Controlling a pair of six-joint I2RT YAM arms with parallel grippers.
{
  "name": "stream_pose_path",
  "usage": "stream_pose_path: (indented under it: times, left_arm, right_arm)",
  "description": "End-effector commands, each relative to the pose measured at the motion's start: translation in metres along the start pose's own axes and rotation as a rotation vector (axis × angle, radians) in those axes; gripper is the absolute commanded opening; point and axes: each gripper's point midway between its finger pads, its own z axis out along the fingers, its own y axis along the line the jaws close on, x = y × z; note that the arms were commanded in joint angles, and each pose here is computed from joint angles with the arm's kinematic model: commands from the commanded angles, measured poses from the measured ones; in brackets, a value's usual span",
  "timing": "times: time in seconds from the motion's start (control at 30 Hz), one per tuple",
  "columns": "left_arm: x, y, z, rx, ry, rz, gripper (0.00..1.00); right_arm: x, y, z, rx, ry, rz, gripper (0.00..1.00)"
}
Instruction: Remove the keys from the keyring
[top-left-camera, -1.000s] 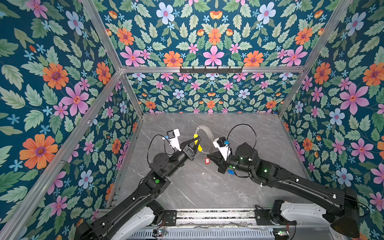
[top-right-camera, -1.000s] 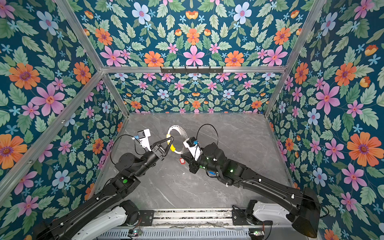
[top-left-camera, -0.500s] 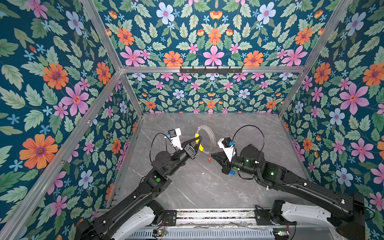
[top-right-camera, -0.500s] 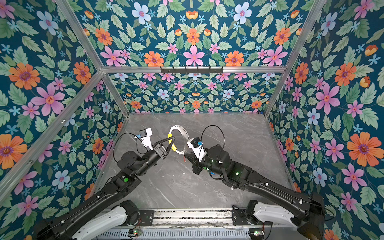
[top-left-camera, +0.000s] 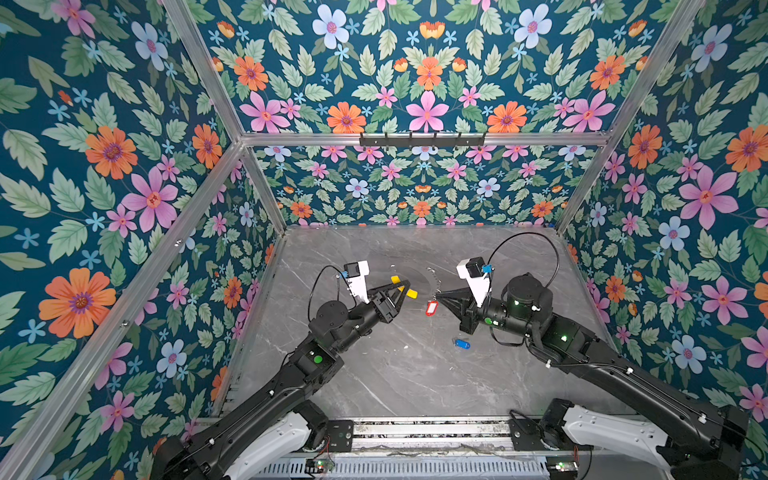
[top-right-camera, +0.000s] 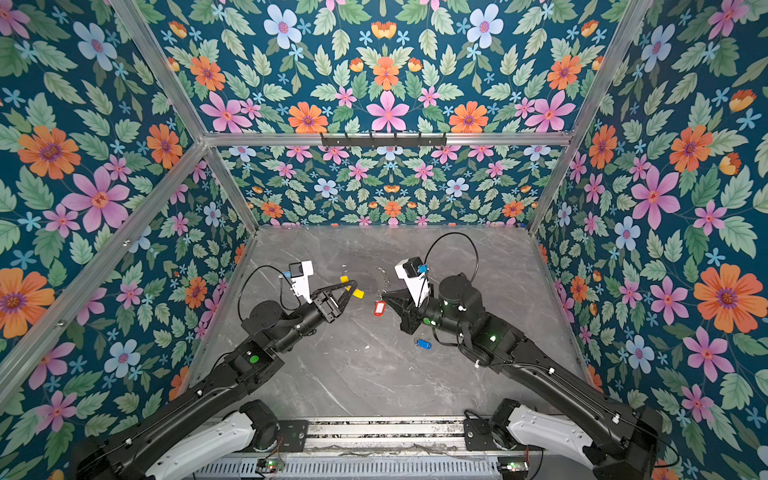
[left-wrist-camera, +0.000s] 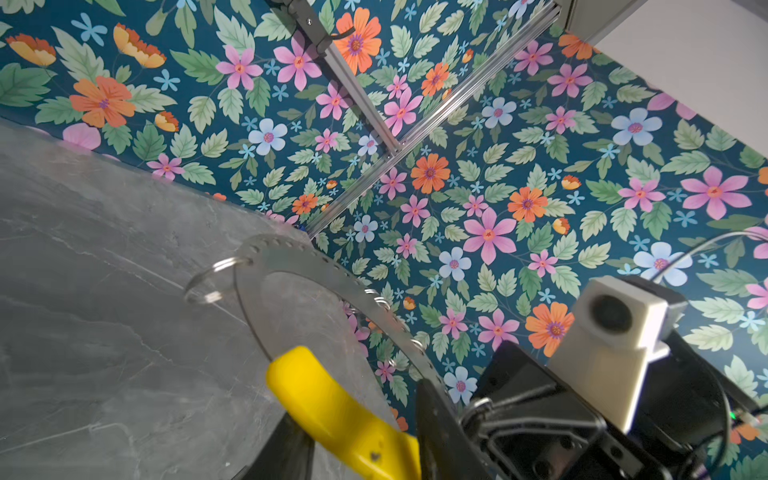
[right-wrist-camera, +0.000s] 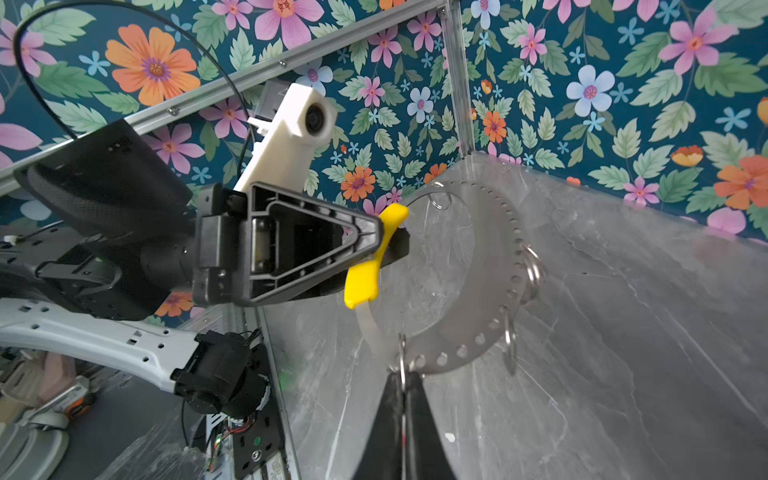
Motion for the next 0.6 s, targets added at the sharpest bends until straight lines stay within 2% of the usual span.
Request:
stream_pose_path:
  times: [0.0,0.2,0.47,0.53,0.57]
  left_arm:
    - [0.01,0.005,-0.007,-0.037,0.065,0.063,0.44]
    - [0.02,0.017,-0.019,-0.101,0.131,0.125,0.45]
    - [0.025,0.031,-0.025,-0.172,0.172,0.125,0.45]
    - [0.024,0.03,-0.025,-0.167,0.171,0.149,0.44]
    - [0.023,0.026,-0.026,-0.144,0.166,0.176,0.4]
  right_arm:
    - [0.0,0.018,-0.007,-0.111,0.033,0.01,0.0]
    - [0.0,0.014,-0.019,-0.151,0.039,0.058,0.0]
    - [-0.005,0.005,-0.028,-0.083,0.022,0.035,0.0]
    - [-0.006,0.007,-0.03,-0.091,0.023,0.028,0.0]
    - [-0.005,0.01,-0.03,-0.105,0.029,0.026,0.0]
